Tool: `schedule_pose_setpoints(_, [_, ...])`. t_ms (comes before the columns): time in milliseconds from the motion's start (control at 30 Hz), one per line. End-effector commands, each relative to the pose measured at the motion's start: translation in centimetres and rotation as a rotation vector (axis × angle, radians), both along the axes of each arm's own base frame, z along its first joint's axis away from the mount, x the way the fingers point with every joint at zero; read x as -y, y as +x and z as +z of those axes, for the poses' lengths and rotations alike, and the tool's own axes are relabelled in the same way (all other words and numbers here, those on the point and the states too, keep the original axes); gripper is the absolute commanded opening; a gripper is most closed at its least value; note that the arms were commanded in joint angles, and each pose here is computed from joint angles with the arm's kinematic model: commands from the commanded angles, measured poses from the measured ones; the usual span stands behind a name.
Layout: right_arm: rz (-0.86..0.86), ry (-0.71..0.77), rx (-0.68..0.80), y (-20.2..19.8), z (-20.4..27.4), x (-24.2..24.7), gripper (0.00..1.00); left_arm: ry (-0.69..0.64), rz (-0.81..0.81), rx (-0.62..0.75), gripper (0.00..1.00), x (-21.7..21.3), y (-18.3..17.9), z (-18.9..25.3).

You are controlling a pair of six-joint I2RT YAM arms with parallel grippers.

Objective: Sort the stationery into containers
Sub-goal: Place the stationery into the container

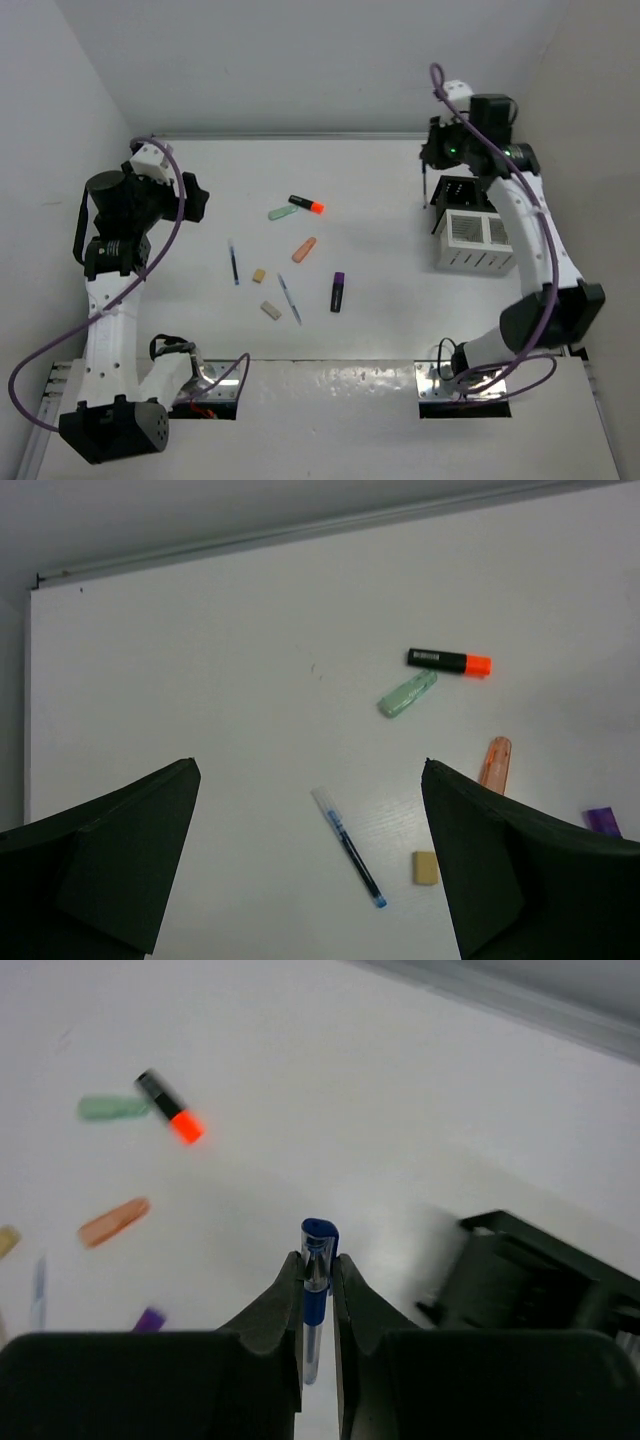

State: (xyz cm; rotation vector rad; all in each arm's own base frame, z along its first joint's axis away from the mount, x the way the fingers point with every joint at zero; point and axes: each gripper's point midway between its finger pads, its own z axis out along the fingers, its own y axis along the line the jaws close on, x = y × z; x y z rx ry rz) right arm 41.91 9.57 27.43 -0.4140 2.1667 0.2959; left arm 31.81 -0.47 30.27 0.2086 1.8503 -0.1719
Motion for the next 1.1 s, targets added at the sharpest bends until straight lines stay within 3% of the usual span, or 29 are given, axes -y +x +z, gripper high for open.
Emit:
schedule_pose_setpoints(0, [-0.218,-0.003,0.308,2.0,5.7,5.7,0.0,-0.037,0.002,0.154,1.0,0.1,1.0,3.6])
schedule_pose_setpoints(133, [-0.46,0.006,0.543,1.6,9.5,12.5,0.0,-0.086,-0.047,0.134,1.0,0.8,2.3,3.5])
schedule_pose_setpoints(333, [-0.688,-0.018,0.7,0.4,9.8,19.7,0.0,-0.154,-0.082,0.153,1.0,1.6,3.6,3.2])
schedule_pose_setpoints(633, [-0.879,-0.023,0.674,-0.2,4.8,25.9,0.0,-0.138,-0.074,0.137,1.0,1.0,4.5,0.9])
schedule_pose_setpoints(1067, [-0.912,0.059,0.59,1.0,-1.3,27.9,0.0,-0.073,-0.033,0.041,0.99,-0.5,4.3,-2.9])
